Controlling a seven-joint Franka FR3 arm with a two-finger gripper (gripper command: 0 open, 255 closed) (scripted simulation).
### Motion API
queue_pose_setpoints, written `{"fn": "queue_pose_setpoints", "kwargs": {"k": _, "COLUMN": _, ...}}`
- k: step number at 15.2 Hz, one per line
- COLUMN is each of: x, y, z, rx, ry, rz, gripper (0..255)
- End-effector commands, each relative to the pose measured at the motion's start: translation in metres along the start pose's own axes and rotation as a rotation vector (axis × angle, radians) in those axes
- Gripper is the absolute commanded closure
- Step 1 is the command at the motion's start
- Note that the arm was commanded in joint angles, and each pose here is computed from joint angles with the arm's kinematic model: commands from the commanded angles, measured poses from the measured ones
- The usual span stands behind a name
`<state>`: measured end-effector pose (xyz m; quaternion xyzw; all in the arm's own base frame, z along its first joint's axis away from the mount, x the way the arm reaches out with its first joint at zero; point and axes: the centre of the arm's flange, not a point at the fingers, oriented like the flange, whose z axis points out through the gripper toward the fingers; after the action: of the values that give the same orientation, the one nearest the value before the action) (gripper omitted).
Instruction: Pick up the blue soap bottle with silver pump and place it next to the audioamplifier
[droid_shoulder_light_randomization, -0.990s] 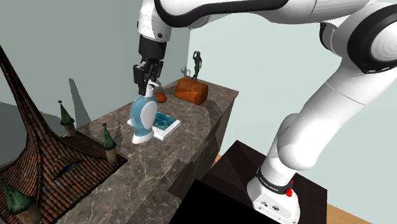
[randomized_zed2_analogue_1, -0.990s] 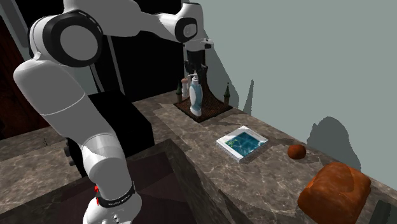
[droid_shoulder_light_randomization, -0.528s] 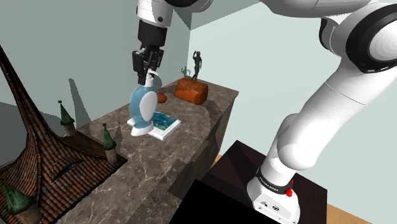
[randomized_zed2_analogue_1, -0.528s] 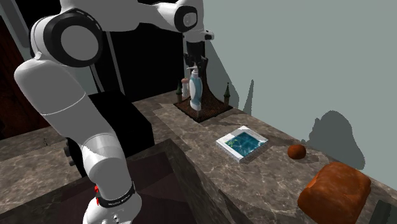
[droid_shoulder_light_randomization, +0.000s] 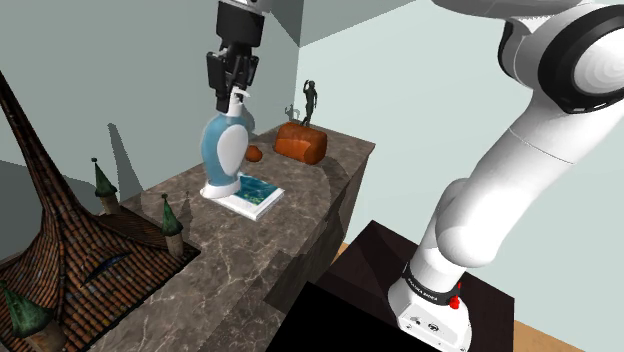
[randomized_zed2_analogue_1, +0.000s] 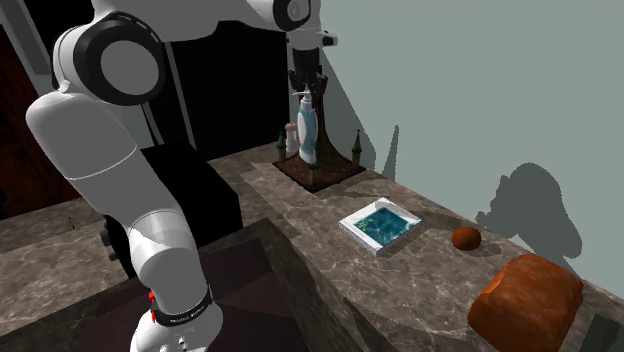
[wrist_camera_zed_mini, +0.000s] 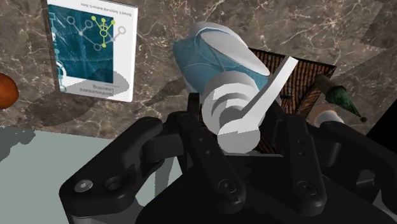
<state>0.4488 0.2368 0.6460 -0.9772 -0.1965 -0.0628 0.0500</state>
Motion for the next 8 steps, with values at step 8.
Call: {"fn": "queue_pose_setpoints", "kwargs": {"k": 8, "x": 0.008, "y": -0.005, "z": -0.047, "rx": 0.000, "ry": 0.000, "rz": 0.000, "gripper": 255}}
